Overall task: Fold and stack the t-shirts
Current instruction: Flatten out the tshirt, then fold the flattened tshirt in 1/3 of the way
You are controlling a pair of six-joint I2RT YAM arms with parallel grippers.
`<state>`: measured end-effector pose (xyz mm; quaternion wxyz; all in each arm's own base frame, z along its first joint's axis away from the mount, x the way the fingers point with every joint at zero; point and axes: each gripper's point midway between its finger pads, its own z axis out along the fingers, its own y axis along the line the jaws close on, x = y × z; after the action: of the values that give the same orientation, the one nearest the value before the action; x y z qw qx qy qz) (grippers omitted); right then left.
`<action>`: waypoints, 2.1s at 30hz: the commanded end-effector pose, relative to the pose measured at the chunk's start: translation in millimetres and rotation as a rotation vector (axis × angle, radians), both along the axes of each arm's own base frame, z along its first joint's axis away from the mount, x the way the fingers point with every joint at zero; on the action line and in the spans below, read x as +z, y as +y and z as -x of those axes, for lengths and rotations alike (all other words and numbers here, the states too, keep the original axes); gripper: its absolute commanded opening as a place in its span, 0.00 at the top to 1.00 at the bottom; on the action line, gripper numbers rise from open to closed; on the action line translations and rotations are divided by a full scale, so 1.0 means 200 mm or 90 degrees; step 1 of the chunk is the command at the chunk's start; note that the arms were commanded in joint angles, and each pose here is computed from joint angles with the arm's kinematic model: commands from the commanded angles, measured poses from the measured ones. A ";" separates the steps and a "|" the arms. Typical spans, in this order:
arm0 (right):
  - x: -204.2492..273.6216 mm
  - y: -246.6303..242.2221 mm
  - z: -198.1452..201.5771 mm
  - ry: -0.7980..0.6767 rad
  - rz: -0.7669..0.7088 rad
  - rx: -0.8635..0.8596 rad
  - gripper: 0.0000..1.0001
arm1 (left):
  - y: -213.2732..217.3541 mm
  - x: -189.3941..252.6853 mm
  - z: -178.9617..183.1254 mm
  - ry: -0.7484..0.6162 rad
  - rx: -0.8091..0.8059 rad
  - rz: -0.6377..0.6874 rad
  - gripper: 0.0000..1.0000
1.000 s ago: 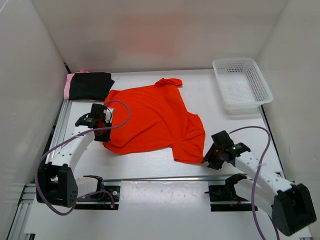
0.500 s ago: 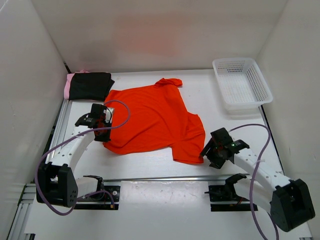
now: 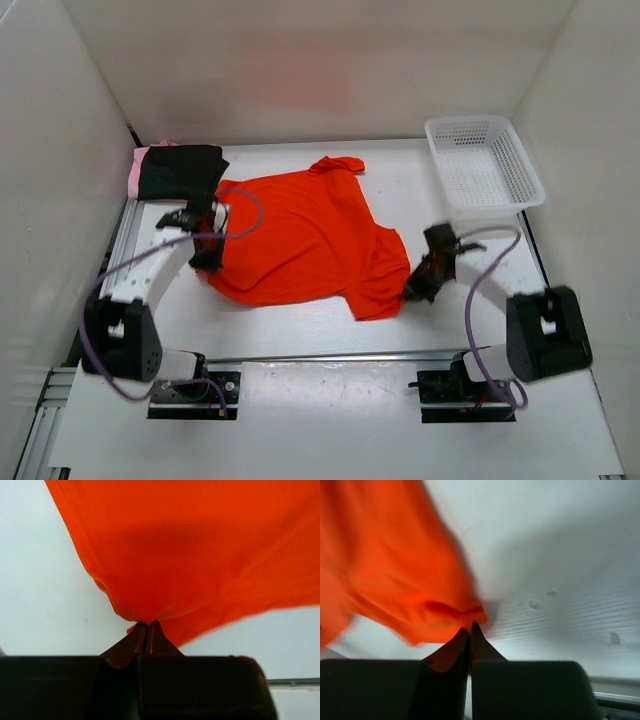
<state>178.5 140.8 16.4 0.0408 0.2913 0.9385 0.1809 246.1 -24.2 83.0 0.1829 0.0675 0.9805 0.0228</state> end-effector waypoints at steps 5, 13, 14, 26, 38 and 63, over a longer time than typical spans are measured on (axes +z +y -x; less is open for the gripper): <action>1.41 -0.25 -1.24 -0.439 0.144 0.003 1.00 | 0.01 1.08 -0.96 -0.361 0.045 0.035 0.90; 2.02 -0.45 -1.02 -0.675 0.241 -0.047 1.00 | -0.14 1.56 -1.00 -0.514 -0.007 0.094 0.90; 1.95 -0.45 -0.98 -0.665 0.242 -0.045 1.00 | -0.16 1.50 -0.98 -0.496 -0.012 0.094 0.90; 0.78 -0.32 -0.21 -0.423 0.107 -0.040 1.00 | -0.10 0.43 -0.32 -0.180 -0.019 0.044 0.90; 0.09 -0.25 0.31 -0.202 0.054 -0.006 1.00 | 0.06 -0.11 0.19 0.008 0.001 -0.032 0.90; 0.36 -0.17 -0.62 -0.255 0.180 0.124 1.00 | 0.11 -0.09 0.10 0.028 0.060 0.011 0.88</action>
<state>272.5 104.8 72.6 0.2150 0.1786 0.9551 0.0985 213.3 -1.5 56.4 0.1388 0.0310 0.9892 0.0354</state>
